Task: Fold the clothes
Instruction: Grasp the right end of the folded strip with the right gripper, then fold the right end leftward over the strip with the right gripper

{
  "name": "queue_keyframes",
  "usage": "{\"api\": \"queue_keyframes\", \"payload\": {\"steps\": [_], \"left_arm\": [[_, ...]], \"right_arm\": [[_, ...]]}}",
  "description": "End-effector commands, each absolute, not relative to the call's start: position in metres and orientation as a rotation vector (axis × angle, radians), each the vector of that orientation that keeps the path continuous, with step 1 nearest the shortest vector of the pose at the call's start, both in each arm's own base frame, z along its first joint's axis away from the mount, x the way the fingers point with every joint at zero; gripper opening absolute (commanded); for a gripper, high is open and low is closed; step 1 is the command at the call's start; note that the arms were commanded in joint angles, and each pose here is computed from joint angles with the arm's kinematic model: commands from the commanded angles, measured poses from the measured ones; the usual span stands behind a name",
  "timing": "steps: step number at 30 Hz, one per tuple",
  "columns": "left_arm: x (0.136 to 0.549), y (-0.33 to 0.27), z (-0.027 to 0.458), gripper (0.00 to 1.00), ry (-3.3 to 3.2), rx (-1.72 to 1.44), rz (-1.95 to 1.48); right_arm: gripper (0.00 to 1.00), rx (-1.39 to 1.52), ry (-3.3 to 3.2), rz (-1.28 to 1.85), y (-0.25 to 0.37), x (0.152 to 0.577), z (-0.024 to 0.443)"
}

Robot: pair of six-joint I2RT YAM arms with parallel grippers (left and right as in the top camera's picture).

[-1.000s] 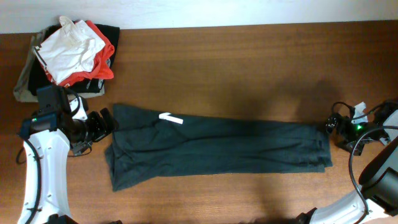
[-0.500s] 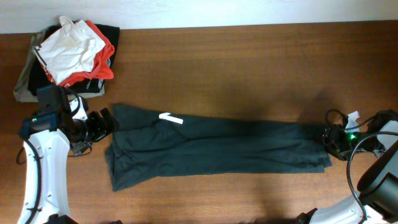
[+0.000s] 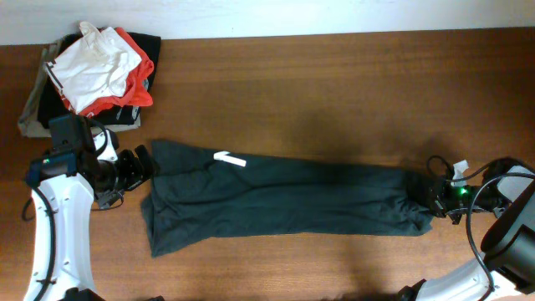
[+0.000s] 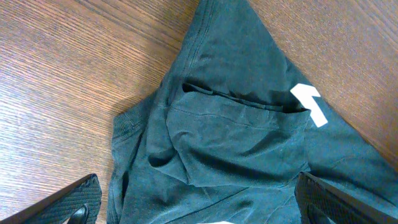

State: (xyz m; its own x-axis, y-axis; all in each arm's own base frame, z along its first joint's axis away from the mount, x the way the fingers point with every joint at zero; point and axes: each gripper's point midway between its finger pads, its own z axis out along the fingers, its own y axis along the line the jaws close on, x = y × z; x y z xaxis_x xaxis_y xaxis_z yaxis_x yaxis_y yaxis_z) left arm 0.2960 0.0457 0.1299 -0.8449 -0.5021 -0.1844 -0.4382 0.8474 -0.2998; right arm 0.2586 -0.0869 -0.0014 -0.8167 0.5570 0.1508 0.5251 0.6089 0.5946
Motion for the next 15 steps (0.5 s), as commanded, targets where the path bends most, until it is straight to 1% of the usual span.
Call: {"api": "queue_keyframes", "payload": {"steps": [1,4,5,8,10,13,15], "left_arm": [[0.300,0.045,0.139,0.99,2.740,-0.700,-0.372],[0.301,0.045,0.139,0.99,2.738,-0.700,-0.371],[0.301,0.045,0.139,0.99,2.738,-0.700,-0.371],[0.303,0.046,0.139,0.99,2.732,-0.697,-0.371],[0.303,0.046,0.139,0.99,2.730,-0.696,-0.370],[0.303,0.046,0.139,0.99,2.730,-0.696,-0.370],[0.303,0.046,0.139,0.99,2.730,-0.696,-0.370]], "right_arm": [[0.04,0.976,2.772,0.841,-0.102,0.266,0.017],[0.04,0.958,2.721,0.651,-0.115,0.271,0.054],[0.04,0.900,2.692,0.587,-0.116,0.274,0.072],[0.04,0.739,2.626,0.509,-0.100,0.282,0.113],[0.04,0.628,2.607,0.484,-0.083,0.287,0.130],[0.04,0.538,2.639,0.427,-0.060,0.291,0.136],[0.04,0.469,2.673,0.447,-0.037,0.295,0.134]]}}
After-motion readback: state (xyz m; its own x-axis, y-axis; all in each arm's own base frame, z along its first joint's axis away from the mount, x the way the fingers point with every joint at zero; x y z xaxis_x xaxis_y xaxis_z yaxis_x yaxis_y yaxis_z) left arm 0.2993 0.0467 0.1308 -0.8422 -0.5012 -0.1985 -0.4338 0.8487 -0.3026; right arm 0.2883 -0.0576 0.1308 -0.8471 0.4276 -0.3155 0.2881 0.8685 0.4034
